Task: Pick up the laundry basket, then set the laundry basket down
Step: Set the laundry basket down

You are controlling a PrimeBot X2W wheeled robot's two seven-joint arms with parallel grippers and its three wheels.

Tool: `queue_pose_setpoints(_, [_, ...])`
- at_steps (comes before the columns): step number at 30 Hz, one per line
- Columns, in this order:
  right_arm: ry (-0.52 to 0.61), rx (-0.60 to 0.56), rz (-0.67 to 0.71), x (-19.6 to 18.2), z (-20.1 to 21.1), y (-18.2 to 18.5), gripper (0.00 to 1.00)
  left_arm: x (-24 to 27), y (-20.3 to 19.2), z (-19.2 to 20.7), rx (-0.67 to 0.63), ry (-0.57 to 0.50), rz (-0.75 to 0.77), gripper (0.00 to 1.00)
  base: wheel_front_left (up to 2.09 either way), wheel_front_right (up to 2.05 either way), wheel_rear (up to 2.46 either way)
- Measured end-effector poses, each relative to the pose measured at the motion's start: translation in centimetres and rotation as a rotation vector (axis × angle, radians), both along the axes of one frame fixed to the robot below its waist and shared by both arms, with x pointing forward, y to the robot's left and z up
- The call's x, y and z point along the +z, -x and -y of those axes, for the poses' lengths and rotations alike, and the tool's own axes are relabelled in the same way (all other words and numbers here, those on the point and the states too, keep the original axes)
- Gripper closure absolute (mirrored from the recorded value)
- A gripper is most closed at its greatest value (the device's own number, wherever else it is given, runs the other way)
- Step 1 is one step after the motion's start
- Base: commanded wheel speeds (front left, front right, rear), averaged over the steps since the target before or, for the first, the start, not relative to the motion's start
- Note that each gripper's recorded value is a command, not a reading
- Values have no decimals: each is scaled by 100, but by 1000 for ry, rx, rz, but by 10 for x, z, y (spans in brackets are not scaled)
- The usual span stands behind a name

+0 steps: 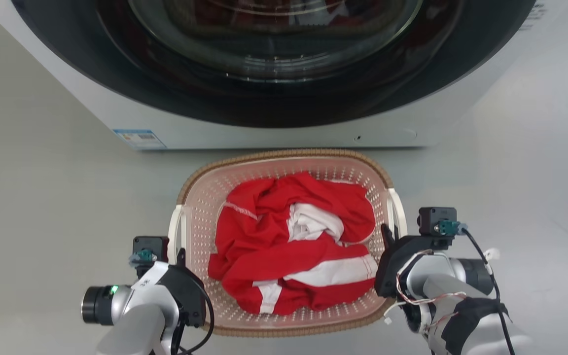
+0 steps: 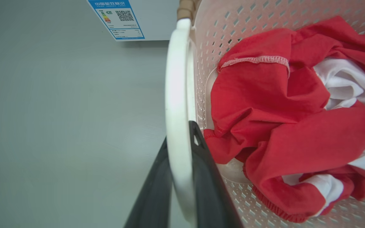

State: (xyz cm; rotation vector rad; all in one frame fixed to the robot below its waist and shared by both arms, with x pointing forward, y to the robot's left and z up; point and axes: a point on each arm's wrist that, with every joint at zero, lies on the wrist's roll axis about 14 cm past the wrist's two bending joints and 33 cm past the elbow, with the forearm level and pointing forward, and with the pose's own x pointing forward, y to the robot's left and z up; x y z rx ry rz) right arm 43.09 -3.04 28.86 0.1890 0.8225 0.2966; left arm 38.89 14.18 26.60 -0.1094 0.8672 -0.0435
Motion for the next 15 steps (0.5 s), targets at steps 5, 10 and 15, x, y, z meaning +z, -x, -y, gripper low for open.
queue_pose_setpoints(5, [14, 3, -15, -19, 1, -13, 100, -15, -11, 0, -15, -15, -17, 100, 0, 0, 0])
queue_pose_setpoints(10, [25, 10, -32, -39, 1, -24, 100, -32, -19, 0, -21, -18, -35, 100, 0, 0, 0])
queue_pose_setpoints(15, [28, 9, -45, -56, 2, -32, 100, -45, -29, 1, -22, -20, -47, 100, 0, 0, 0])
